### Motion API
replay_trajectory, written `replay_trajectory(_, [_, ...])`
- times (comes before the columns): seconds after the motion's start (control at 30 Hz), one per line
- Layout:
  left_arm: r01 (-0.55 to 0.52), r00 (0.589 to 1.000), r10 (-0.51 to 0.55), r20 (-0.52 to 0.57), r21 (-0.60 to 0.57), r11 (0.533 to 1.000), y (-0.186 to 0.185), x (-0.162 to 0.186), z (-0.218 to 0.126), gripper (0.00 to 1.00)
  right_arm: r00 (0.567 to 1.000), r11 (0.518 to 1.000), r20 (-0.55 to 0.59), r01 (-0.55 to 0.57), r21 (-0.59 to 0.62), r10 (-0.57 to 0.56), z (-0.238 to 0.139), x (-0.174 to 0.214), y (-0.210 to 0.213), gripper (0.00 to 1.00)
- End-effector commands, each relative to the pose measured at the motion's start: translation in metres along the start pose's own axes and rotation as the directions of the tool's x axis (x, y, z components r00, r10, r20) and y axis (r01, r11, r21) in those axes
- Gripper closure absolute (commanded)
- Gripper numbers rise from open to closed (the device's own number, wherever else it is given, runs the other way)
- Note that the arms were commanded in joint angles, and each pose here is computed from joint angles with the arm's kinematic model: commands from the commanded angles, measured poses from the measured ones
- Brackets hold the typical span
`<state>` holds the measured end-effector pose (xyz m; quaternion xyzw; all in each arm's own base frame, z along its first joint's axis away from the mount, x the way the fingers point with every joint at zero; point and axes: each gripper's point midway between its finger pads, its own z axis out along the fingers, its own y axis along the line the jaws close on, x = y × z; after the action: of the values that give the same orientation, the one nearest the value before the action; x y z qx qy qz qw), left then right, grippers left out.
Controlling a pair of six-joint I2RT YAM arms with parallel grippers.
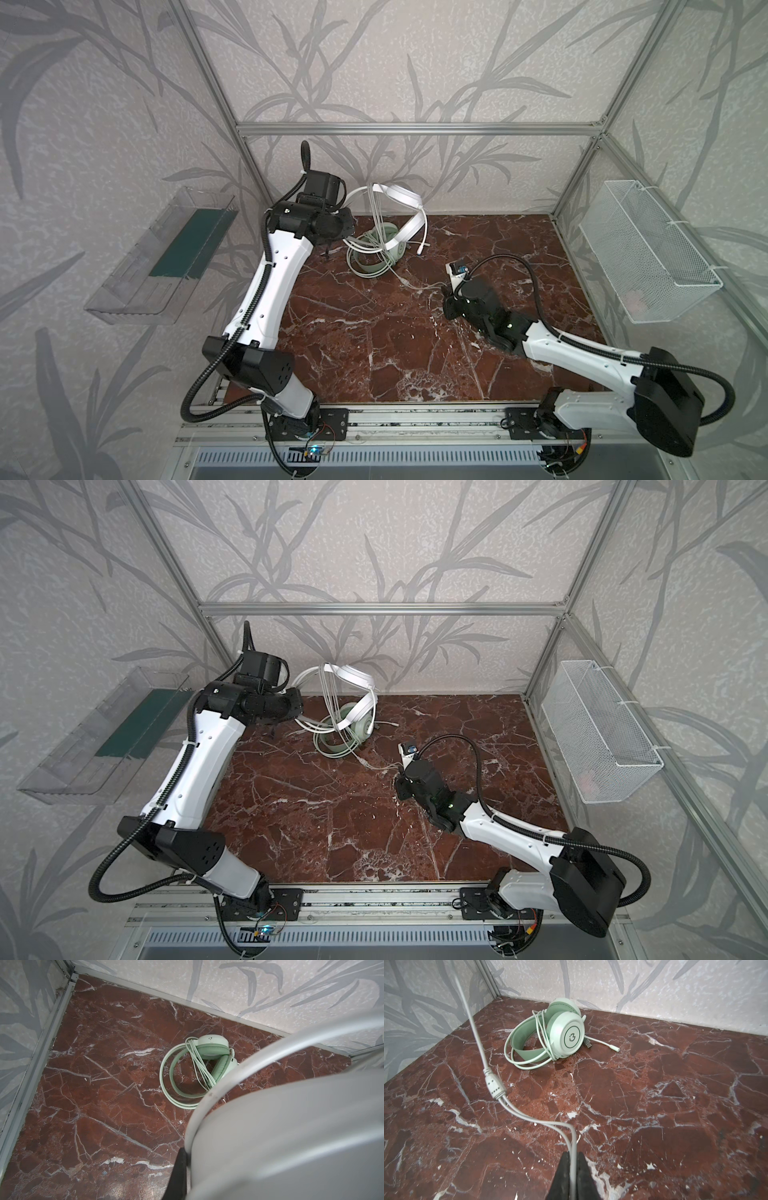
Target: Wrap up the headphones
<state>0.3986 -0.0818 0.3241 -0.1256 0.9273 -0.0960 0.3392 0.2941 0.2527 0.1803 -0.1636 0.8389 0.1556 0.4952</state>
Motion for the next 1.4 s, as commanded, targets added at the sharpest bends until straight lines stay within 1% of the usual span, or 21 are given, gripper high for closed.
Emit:
replay_trajectory(0.0, [0.062,0.995,-0.069,0.078,0.084,0.995,-0.013,-0.025,-0.001,1.0,0.997,0.996,-0.071,0.046,0.073,-0.041,-0.018,0.021,-0.009,1.0])
replay_trajectory(0.23, [0.121,0.993,-0.121,-0.009,0.105,0.987,-0.013,-0.021,0.027,1.0,0.994,0.99,-0.041,0.105,0.094,-0.101,-0.044,0.022,0.007,1.0])
replay_trajectory(0.43, [0.157,0.988,-0.155,-0.03,0.101,0.982,-0.006,-0.018,0.037,1.0,0.967,0.964,-0.03,0.256,0.071,-0.255,-0.058,0.018,0.043,1.0])
replay_trajectory(0.6, [0.182,0.982,-0.177,-0.064,0.094,0.979,-0.001,-0.013,0.051,1.0,0.936,0.935,0.011,0.351,0.053,-0.352,-0.069,0.014,0.074,1.0])
replay_trajectory(0.73, [0.208,0.975,-0.198,-0.105,0.092,0.974,-0.001,-0.007,0.065,1.0,0.887,0.889,0.057,0.457,0.032,-0.458,-0.083,0.008,0.107,1.0])
replay_trajectory(0.87, [0.233,0.967,-0.219,-0.132,0.096,0.968,-0.004,-0.004,0.077,1.0,0.807,0.812,0.106,0.584,0.009,-0.581,-0.1,0.005,0.142,1.0])
replay_trajectory(0.93, [0.242,0.963,-0.227,-0.144,0.093,0.966,-0.004,-0.002,0.084,1.0,0.775,0.781,0.12,0.624,0.008,-0.621,-0.107,0.004,0.154,1.0])
replay_trajectory(1.03, [0.256,0.955,-0.238,-0.178,0.088,0.963,-0.005,0.004,0.093,1.0,0.751,0.758,0.142,0.652,-0.002,-0.645,-0.116,0.001,0.164,1.0])
replay_trajectory(1.1, [0.259,0.95,-0.238,-0.202,0.084,0.962,-0.005,0.009,0.099,1.0,0.748,0.757,0.165,0.653,-0.008,-0.643,-0.122,-0.005,0.167,1.0])
replay_trajectory(1.23, [0.243,0.947,-0.225,-0.229,0.054,0.968,-0.001,0.019,0.106,1.0,0.729,0.75,0.257,0.661,-0.025,-0.635,-0.138,-0.031,0.176,1.0])
replay_trajectory(1.27, [0.233,0.949,-0.217,-0.231,0.046,0.971,-0.001,0.021,0.106,1.0,0.711,0.735,0.29,0.677,-0.035,-0.641,-0.142,-0.037,0.18,1.0])
replay_trajectory(1.33, [0.208,0.953,-0.196,-0.23,0.027,0.978,-0.001,0.025,0.106,1.0,0.689,0.716,0.33,0.696,-0.054,-0.645,-0.151,-0.048,0.186,1.0])
replay_trajectory(1.37, [0.186,0.957,-0.178,-0.228,0.013,0.982,-0.003,0.028,0.106,1.0,0.67,0.701,0.346,0.711,-0.046,-0.657,-0.155,-0.054,0.187,1.0])
